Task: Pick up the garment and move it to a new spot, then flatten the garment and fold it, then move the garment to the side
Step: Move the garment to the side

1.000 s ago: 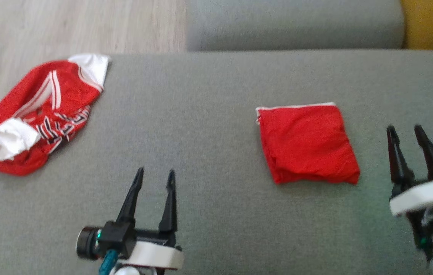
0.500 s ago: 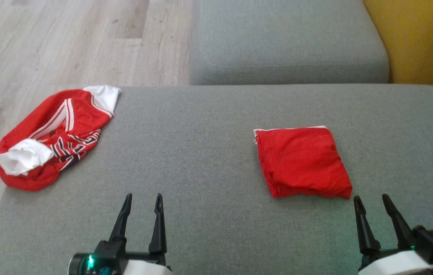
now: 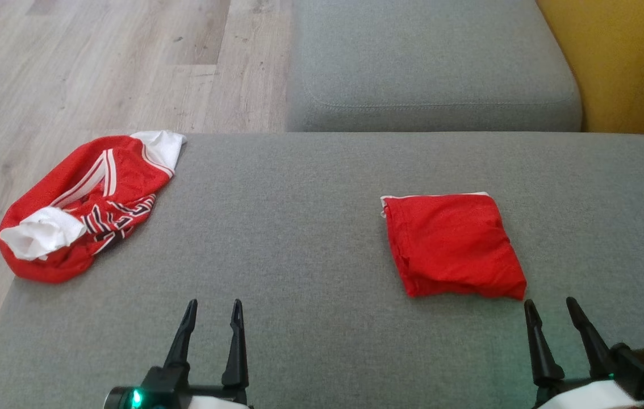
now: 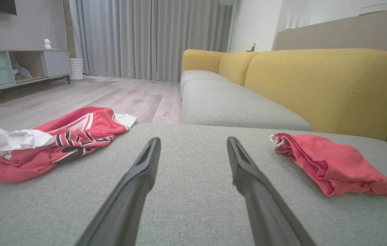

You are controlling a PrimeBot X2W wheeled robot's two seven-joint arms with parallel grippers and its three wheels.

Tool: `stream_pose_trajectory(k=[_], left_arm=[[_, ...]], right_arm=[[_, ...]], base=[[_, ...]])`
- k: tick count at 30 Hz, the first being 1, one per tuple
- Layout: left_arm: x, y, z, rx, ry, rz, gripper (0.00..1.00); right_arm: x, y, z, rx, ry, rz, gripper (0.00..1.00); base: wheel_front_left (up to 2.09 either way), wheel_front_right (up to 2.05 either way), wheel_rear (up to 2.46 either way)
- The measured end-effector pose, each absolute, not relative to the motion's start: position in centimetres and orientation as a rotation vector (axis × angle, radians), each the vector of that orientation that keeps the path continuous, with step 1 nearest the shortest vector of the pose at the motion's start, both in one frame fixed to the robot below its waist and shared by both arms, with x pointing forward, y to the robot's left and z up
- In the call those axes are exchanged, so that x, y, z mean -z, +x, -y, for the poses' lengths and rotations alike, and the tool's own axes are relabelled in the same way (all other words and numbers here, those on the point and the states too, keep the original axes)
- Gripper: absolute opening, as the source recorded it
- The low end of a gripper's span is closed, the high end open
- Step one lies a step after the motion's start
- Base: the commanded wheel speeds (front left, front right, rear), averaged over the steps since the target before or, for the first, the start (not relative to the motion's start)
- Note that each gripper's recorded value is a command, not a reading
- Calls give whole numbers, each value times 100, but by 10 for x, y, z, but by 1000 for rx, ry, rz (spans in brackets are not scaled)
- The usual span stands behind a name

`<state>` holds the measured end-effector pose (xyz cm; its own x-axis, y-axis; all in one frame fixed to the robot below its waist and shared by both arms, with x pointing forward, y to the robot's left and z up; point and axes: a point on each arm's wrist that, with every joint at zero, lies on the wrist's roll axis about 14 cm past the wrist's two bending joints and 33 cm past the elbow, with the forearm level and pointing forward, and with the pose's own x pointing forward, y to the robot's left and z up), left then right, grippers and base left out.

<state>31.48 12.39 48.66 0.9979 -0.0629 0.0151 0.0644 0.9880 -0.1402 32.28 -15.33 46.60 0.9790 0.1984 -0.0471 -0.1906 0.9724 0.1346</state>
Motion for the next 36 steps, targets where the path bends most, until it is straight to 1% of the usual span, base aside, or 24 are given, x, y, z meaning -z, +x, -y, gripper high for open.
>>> stream_pose_trajectory(k=[6, 12, 15, 19, 24, 26, 28, 29, 30, 31, 33, 36], left_arm=[[-487, 317, -124, 61, -148, 8, 100], [-488, 325, -120, 71, -162, 6, 100], [-488, 331, -113, 90, -173, 0, 100], [-493, 349, -106, 112, -178, 12, 100], [-492, 375, -100, 135, -175, 9, 100], [-486, 378, -99, 137, -174, -8, 100], [-481, 379, -102, 127, -172, -21, 100], [-480, 379, -104, 118, -170, -25, 100], [-478, 379, -107, 107, -167, -30, 100], [-477, 379, -108, 103, -167, -33, 100], [-477, 379, -109, 95, -165, -34, 100], [-477, 380, -108, 98, -165, -33, 100]], right_arm=[[-458, 324, 153, -197, 131, -87, 100], [-440, 333, 162, -157, 161, -149, 100], [-434, 355, 170, -143, 144, -168, 100], [-436, 403, 181, -133, 134, -176, 100], [-424, 457, 180, -169, 121, -283, 100], [-410, 465, 177, -181, 125, -356, 100], [-388, 462, 171, -202, 129, -454, 100], [-377, 456, 165, -218, 133, -508, 85], [-367, 450, 158, -235, 146, -549, 37], [-363, 447, 153, -247, 165, -565, 0], [-366, 448, 149, -258, 189, -556, 0], [-368, 447, 157, -254, 170, -540, 0]], base=[[0, 0, 0], [0, 0, 0], [0, 0, 0], [0, 0, 0], [0, 0, 0], [0, 0, 0], [0, 0, 0], [0, 0, 0], [0, 0, 0], [0, 0, 0], [0, 0, 0], [0, 0, 0]])
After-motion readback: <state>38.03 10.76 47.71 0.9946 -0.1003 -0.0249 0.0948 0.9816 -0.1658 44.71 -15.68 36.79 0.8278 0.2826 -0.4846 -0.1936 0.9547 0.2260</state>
